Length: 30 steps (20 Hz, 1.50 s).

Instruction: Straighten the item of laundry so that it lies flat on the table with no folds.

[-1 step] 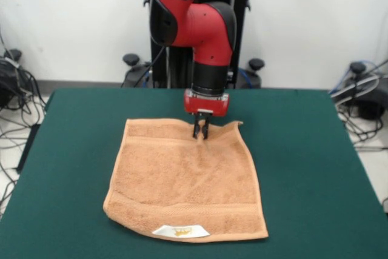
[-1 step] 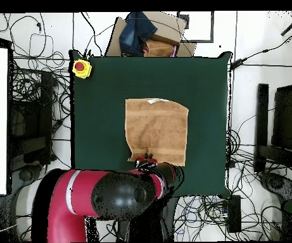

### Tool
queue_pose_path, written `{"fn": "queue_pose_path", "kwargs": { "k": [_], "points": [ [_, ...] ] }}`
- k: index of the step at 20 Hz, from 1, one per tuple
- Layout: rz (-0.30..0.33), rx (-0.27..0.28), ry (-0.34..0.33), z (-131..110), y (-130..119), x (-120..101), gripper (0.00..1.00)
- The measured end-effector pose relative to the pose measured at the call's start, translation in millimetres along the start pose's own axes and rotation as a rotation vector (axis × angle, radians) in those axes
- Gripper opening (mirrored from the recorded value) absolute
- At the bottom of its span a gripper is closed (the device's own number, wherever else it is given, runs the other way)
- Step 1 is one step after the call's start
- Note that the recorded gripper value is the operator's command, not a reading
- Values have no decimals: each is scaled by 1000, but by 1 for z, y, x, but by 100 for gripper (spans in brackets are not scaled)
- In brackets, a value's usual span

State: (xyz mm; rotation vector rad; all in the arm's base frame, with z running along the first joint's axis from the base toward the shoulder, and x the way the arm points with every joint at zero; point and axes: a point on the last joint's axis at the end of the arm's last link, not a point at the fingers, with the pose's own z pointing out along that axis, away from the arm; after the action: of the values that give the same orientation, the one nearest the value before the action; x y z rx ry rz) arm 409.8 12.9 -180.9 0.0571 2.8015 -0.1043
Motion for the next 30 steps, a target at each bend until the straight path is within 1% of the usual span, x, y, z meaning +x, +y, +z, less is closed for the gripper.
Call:
{"fn": "queue_pose_path", "kwargs": {
  "k": [8,14,24,30],
  "points": [
    [-9,2,-1,0,0,0,0],
    [-41,13,-3,0,2,1,0],
    [-77,36,-7,0,6,2,0],
    [-82,37,-8,0,6,2,0]
  ]
}}
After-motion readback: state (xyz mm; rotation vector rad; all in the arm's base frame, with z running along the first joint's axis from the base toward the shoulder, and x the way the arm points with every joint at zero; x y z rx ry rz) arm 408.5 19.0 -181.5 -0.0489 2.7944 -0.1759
